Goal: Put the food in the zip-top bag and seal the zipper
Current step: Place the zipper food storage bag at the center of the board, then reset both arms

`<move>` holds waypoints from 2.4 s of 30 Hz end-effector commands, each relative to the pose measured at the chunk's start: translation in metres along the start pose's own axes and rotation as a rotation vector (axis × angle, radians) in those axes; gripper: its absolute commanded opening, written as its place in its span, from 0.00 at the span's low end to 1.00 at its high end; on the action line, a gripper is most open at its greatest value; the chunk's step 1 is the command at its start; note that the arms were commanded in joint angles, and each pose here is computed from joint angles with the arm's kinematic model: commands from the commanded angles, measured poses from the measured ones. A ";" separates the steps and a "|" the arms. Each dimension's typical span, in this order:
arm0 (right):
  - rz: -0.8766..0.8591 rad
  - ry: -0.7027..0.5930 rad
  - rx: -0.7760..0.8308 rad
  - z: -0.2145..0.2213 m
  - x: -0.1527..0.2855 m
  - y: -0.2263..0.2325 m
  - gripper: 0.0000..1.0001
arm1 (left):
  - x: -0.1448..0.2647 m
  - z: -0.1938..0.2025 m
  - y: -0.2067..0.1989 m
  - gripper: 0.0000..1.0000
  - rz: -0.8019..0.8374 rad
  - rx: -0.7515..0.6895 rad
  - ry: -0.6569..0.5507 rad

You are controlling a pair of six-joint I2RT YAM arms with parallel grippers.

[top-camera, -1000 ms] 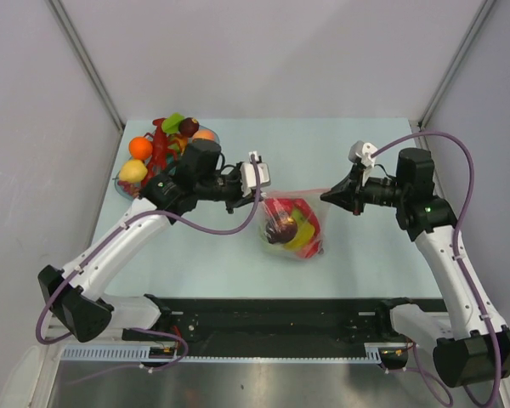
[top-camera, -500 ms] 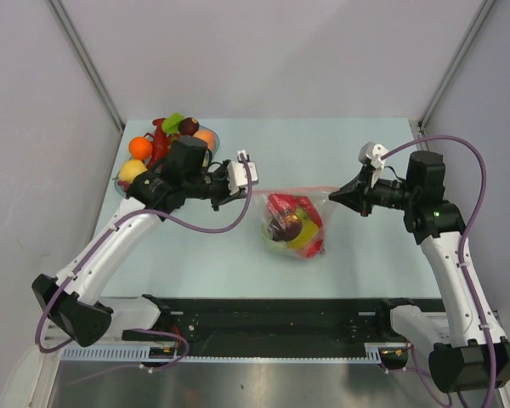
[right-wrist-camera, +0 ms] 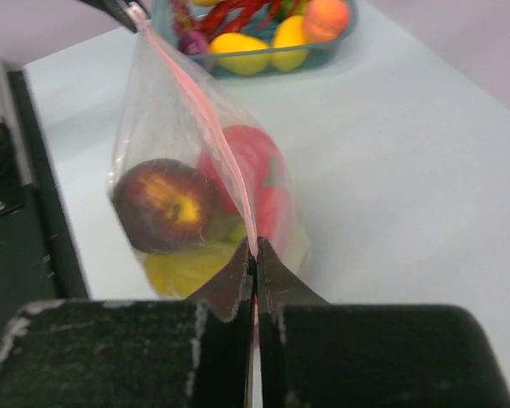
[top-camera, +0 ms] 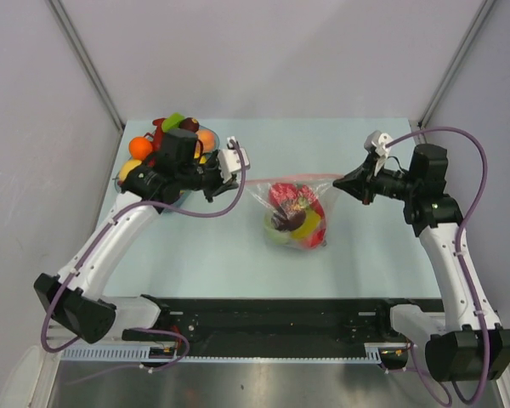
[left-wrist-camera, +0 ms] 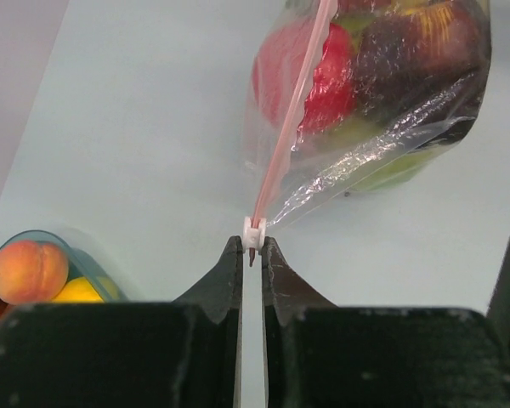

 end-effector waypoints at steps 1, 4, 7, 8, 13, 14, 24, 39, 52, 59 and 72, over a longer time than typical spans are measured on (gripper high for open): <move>0.209 -0.115 0.142 -0.035 -0.007 -0.067 0.00 | -0.004 -0.033 0.062 0.00 -0.199 0.047 -0.079; 0.294 -0.173 0.215 -0.046 -0.017 -0.105 0.00 | -0.018 -0.057 0.097 0.00 -0.270 0.043 -0.128; 0.344 -0.228 0.292 -0.063 -0.023 -0.130 0.00 | -0.030 -0.071 0.133 0.00 -0.346 0.046 -0.138; 0.360 -0.228 0.286 -0.058 -0.029 -0.143 0.00 | -0.031 -0.074 0.140 0.00 -0.358 0.044 -0.141; 0.343 -0.288 0.389 -0.081 -0.037 -0.159 0.00 | -0.038 -0.068 0.150 0.00 -0.348 0.027 -0.133; 0.296 -0.246 0.368 -0.065 -0.044 -0.158 0.00 | -0.037 -0.065 0.145 0.00 -0.335 0.017 -0.128; -0.161 0.296 0.251 0.132 -0.070 -0.084 0.00 | -0.093 0.064 0.054 0.00 -0.039 0.095 0.108; -0.332 0.477 0.303 0.208 -0.037 -0.001 0.07 | -0.098 0.135 -0.065 0.07 0.125 0.125 0.184; -0.021 0.379 0.350 0.123 0.022 -0.003 0.86 | -0.021 0.041 -0.054 0.99 0.033 0.178 -0.031; 0.318 0.159 0.196 0.033 0.026 -0.038 1.00 | 0.037 -0.020 0.024 1.00 -0.193 0.414 -0.143; 0.575 0.113 -0.463 0.035 0.056 -0.138 1.00 | 0.076 0.052 0.111 1.00 -0.406 0.804 -0.065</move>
Point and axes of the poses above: each gripper's point midway between its finger pads, its own x axis back along the fingers, its own y axis along the line the jaws close on, z = x × y, the point moved 2 cm from there along x, back along the fingers, and after that the axes turned 2 degrees about x, right-handed, at the moved point
